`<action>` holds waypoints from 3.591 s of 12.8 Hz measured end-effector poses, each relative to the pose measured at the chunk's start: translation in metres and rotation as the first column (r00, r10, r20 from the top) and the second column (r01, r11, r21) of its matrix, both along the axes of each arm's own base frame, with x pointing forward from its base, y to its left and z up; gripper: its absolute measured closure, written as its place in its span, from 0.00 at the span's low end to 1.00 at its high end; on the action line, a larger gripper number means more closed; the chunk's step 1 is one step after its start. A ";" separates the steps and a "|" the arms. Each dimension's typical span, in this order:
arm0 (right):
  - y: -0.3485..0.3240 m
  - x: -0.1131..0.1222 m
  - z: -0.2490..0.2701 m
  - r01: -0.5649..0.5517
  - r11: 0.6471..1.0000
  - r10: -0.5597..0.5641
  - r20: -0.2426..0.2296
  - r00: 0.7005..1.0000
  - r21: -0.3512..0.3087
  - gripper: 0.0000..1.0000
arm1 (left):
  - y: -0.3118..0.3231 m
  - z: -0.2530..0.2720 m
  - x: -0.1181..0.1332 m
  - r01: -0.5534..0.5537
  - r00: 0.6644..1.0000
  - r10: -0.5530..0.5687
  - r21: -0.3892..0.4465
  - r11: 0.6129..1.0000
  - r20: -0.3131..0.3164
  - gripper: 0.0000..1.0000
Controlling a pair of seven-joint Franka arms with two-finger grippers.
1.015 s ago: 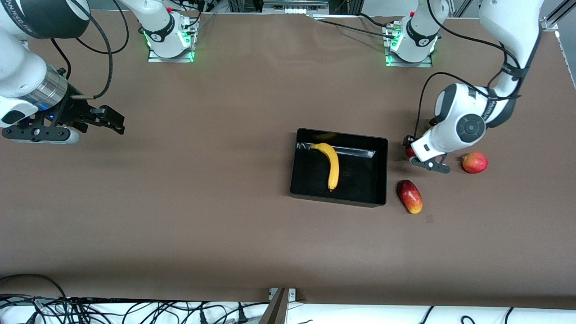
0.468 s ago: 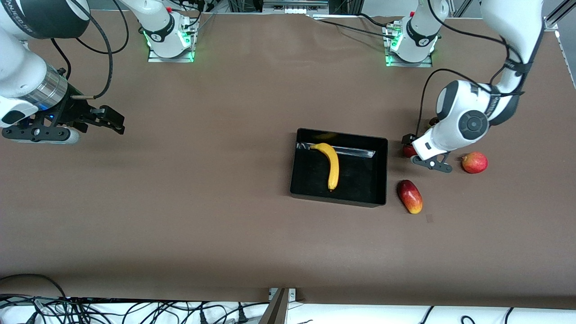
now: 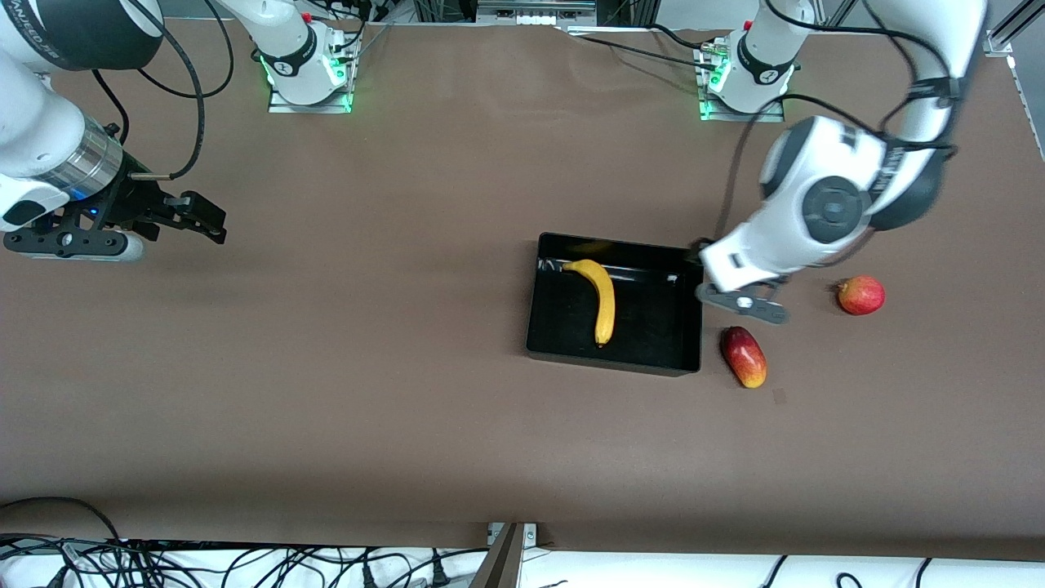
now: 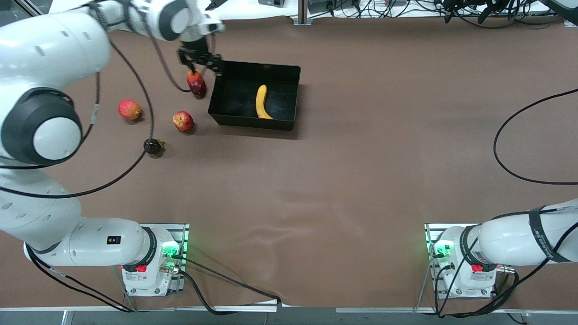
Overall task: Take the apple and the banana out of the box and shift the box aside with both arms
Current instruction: 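Lift the apple out and set it beside the mangosteen, opening the left gripper, then lower the left gripper into the tray and grasp the yellow banana, then carry the banana out and set it beside the mango, opening the left gripper, then raise the left gripper away while the right gripper reaches the tray rim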
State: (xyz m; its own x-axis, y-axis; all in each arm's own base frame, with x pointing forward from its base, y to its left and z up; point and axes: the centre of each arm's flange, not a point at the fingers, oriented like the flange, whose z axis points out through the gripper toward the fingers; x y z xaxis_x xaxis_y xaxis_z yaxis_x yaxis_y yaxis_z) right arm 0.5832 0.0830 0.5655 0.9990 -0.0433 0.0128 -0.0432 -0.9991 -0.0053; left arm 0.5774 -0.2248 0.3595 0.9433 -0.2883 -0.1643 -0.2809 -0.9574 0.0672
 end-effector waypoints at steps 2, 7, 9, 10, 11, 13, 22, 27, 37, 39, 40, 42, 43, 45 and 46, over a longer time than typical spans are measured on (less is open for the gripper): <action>0.000 0.000 0.000 0.000 1.000 0.000 0.000 1.000 0.000 0.00 | -0.071 -0.031 -0.011 -0.060 0.998 0.060 -0.001 0.998 -0.004 0.00; 0.000 0.000 0.000 0.000 1.000 0.000 0.000 1.000 0.000 0.00 | -0.128 -0.126 -0.020 -0.156 0.988 0.156 -0.004 0.988 0.019 0.00; 0.000 0.000 0.000 0.000 1.000 0.000 0.000 1.000 0.000 0.00 | -0.134 -0.149 -0.025 -0.158 0.987 0.158 0.018 0.987 0.031 0.00; 0.000 0.000 0.000 0.000 1.000 0.000 0.000 1.000 0.000 0.00 | -0.135 -0.157 -0.026 -0.150 0.988 0.148 0.041 0.988 0.047 0.00; 0.000 0.000 0.000 0.000 1.000 0.000 0.000 1.000 0.000 0.00 | -0.136 -0.162 -0.026 -0.152 0.987 0.149 0.051 0.987 0.061 0.00; 0.000 0.000 0.000 0.000 1.000 0.000 0.000 1.000 0.000 0.00 | -0.138 -0.169 -0.025 -0.159 0.985 0.156 0.036 0.987 0.074 0.09; 0.000 0.000 0.000 0.000 1.000 0.000 0.000 1.000 0.000 0.00 | -0.131 -0.144 -0.006 -0.194 0.976 0.191 0.024 0.981 0.105 0.66; 0.000 0.000 0.000 0.000 1.000 0.000 0.000 1.000 0.000 0.00 | -0.111 -0.042 0.027 -0.264 0.964 0.258 0.099 0.959 0.073 0.66; 0.007 -0.001 0.000 -0.013 1.000 0.013 0.002 1.000 0.001 0.00 | 0.249 -0.042 0.118 -0.233 0.967 0.243 0.126 0.964 -0.074 0.66; 0.007 0.000 0.001 -0.013 1.000 0.013 0.005 1.000 0.002 0.00 | 0.291 -0.097 0.112 -0.206 0.977 0.210 0.084 0.975 -0.046 0.66; 0.007 0.000 0.001 -0.014 1.000 0.014 0.008 1.000 0.002 0.00 | 0.300 -0.121 0.106 -0.194 0.980 0.196 0.063 0.979 -0.034 0.66; 0.009 0.001 -0.002 -0.018 1.000 0.018 0.004 1.000 0.002 0.00 | 0.302 -0.153 0.092 -0.181 0.983 0.182 0.040 0.983 -0.022 0.66; 0.012 0.002 -0.006 -0.025 1.000 0.025 -0.003 1.000 0.002 0.00 | 0.298 -0.162 0.087 -0.175 0.984 0.176 0.033 0.984 -0.016 0.66; 0.034 0.002 -0.020 -0.068 0.998 0.067 -0.032 0.997 0.000 0.00 | 0.292 -0.167 0.084 -0.167 0.986 0.168 0.025 0.986 -0.009 0.59; 0.052 -0.001 -0.029 -0.099 0.995 0.099 -0.061 0.993 -0.003 0.00 | 0.291 -0.165 0.084 -0.166 0.986 0.166 0.025 0.986 -0.006 0.49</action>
State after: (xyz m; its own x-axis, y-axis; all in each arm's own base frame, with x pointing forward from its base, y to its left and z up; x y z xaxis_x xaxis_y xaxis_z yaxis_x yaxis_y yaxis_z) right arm 0.5819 0.1354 0.5367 0.9973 0.0557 -0.0478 0.0558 -0.9984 -0.0002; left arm 0.6618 0.0665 0.1943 0.9764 -0.1236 -0.1770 -0.1174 -0.9921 0.0451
